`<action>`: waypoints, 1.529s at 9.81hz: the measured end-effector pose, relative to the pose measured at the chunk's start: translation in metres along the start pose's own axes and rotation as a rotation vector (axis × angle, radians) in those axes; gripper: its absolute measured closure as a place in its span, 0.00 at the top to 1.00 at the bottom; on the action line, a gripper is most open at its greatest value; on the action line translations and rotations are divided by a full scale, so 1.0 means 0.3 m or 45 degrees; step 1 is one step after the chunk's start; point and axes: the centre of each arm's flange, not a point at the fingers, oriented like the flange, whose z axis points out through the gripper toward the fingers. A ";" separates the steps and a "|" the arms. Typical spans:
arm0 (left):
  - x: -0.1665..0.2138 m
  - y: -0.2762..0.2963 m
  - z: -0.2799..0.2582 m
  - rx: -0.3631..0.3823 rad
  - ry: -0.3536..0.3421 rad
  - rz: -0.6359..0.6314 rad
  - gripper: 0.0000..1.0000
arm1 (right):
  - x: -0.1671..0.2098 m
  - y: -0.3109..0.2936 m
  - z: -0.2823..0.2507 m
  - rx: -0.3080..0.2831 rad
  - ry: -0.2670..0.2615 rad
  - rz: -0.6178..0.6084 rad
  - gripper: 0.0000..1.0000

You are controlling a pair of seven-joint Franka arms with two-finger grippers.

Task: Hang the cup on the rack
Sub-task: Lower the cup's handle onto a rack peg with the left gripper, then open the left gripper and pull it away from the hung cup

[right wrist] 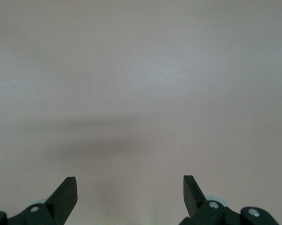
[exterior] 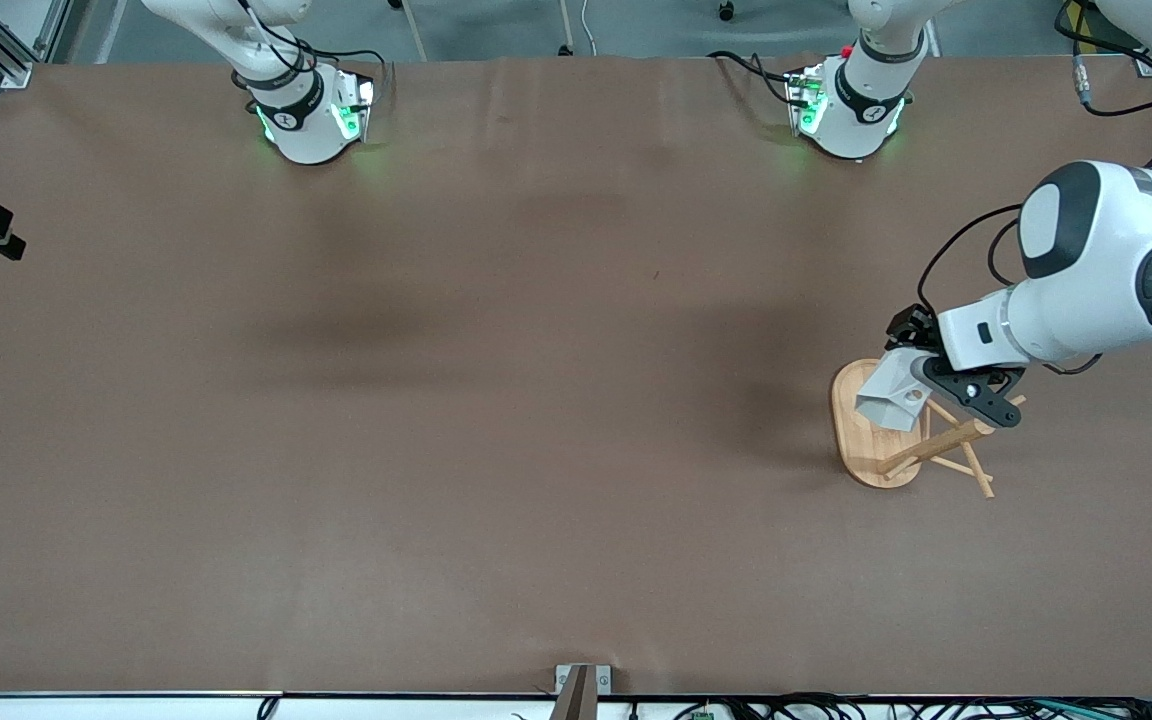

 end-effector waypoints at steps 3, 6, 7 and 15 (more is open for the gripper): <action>0.030 -0.043 0.011 -0.031 0.019 -0.006 0.68 | 0.001 -0.003 -0.001 0.000 0.002 -0.002 1.00; 0.033 -0.083 0.008 -0.043 0.034 -0.023 0.81 | 0.001 -0.003 -0.009 -0.001 0.011 -0.002 1.00; 0.038 -0.086 -0.010 -0.036 0.048 -0.027 0.97 | 0.000 -0.004 -0.016 -0.002 0.017 -0.003 1.00; 0.017 -0.046 -0.543 0.086 0.209 -0.364 1.00 | 0.001 -0.004 -0.021 -0.007 0.022 -0.003 1.00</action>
